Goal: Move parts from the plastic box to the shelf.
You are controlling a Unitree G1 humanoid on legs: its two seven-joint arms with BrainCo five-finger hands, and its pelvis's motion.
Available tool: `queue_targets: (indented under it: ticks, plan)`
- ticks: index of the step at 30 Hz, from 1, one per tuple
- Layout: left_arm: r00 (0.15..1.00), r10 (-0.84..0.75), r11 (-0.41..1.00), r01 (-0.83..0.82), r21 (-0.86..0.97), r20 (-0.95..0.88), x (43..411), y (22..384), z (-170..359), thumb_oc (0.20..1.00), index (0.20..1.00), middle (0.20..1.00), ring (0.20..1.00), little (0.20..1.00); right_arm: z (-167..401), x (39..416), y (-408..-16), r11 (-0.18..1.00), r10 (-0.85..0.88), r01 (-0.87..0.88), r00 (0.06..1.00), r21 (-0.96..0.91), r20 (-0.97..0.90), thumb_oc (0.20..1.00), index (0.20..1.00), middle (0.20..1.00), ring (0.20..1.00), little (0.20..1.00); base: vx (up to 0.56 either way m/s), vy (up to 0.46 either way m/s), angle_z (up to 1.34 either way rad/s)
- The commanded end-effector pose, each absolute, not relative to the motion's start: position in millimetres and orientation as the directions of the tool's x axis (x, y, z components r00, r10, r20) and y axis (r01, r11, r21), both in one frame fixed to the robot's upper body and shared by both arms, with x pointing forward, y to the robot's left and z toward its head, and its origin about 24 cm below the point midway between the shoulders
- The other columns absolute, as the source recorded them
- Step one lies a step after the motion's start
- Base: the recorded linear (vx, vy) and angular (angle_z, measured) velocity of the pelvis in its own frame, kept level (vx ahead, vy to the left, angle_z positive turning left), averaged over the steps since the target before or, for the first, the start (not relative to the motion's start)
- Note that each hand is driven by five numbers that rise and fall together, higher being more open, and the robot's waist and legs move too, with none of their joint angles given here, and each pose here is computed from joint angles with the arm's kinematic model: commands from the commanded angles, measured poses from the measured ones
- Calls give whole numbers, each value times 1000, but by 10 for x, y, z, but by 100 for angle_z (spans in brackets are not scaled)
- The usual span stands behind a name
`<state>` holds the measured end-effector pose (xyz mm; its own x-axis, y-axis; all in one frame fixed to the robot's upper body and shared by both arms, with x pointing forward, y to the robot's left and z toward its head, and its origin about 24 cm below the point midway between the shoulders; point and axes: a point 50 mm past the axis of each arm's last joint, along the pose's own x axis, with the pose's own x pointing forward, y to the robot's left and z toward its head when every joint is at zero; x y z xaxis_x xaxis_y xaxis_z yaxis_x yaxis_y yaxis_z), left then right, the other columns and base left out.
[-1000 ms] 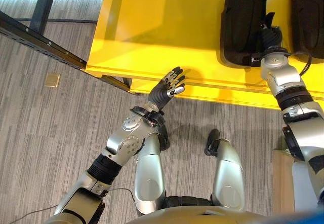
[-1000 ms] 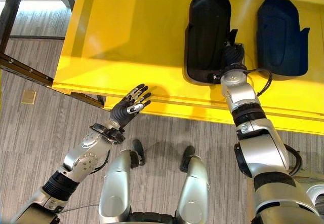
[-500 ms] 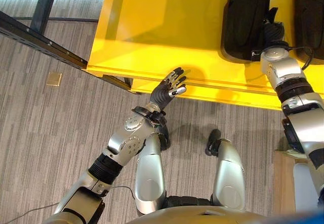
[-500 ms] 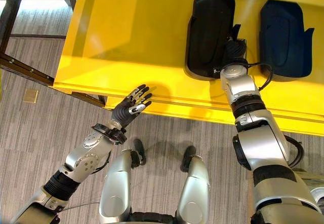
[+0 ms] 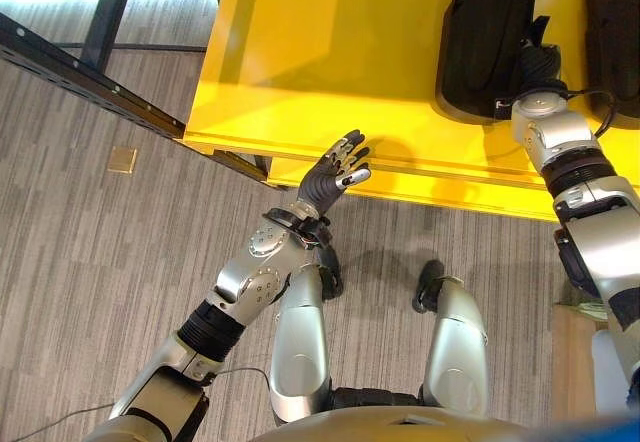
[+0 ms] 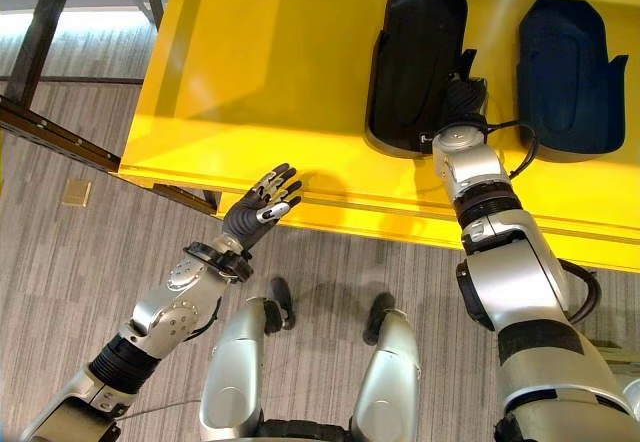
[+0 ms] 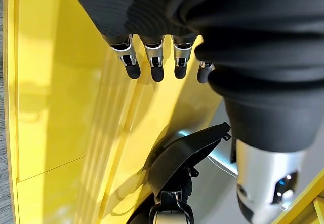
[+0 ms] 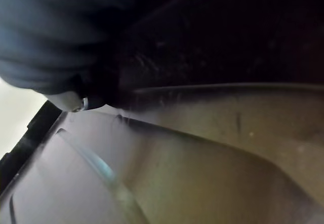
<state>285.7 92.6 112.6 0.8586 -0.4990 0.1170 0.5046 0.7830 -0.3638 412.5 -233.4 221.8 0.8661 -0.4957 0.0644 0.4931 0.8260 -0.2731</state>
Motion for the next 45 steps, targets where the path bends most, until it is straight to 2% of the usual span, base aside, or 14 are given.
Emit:
queue_targets:
  ticks: [1, 7, 14, 19, 22, 33, 45]
  plan:
    - [822, -518, 719, 568, -399, 237, 2809, 752, 1350, 1000, 1000, 1000, 1000, 1000, 2045, 4181, -2026, 871, -451, 442, 893, -212, 11, 200, 200, 200, 200, 200, 0, 0, 0]
    - [823, -512, 721, 568, -398, 247, 2798, 746, 1355, 1000, 1000, 1000, 1000, 1000, 2121, 4166, -1973, 884, -421, 431, 902, -180, 95, 200, 200, 200, 200, 200, 0, 0, 0]
    - [825, -509, 721, 564, -404, 243, 2795, 745, 1351, 1000, 1000, 1000, 1000, 1000, 2244, 4162, -1754, 932, -319, 336, 938, -134, 138, 200, 200, 200, 200, 200, 0, 0, 0]
    - [826, -510, 722, 563, -403, 239, 2790, 732, 1336, 1000, 1000, 1000, 1000, 1000, 2262, 4144, -1671, 927, -299, 329, 938, -182, 172, 200, 200, 200, 200, 200, 0, 0, 0]
    - [828, -506, 720, 559, -411, 240, 2786, 731, 1328, 1000, 1000, 1000, 1000, 1000, 2349, 4132, -1658, 880, -321, 381, 917, -283, 239, 200, 200, 200, 200, 200, 0, 0, 0]
    - [823, -512, 711, 567, -416, 248, 2788, 710, 1328, 1000, 1000, 1000, 1000, 1000, 2255, 4134, -1835, 818, -459, 499, 866, -288, 196, 200, 200, 200, 200, 200, 0, 0, 0]
    - [823, -515, 708, 566, -421, 241, 2788, 695, 1330, 1000, 1000, 1000, 1000, 1000, 2340, 4154, -1982, 797, -499, 534, 846, -284, 189, 200, 200, 200, 200, 200, 0, 0, 0]
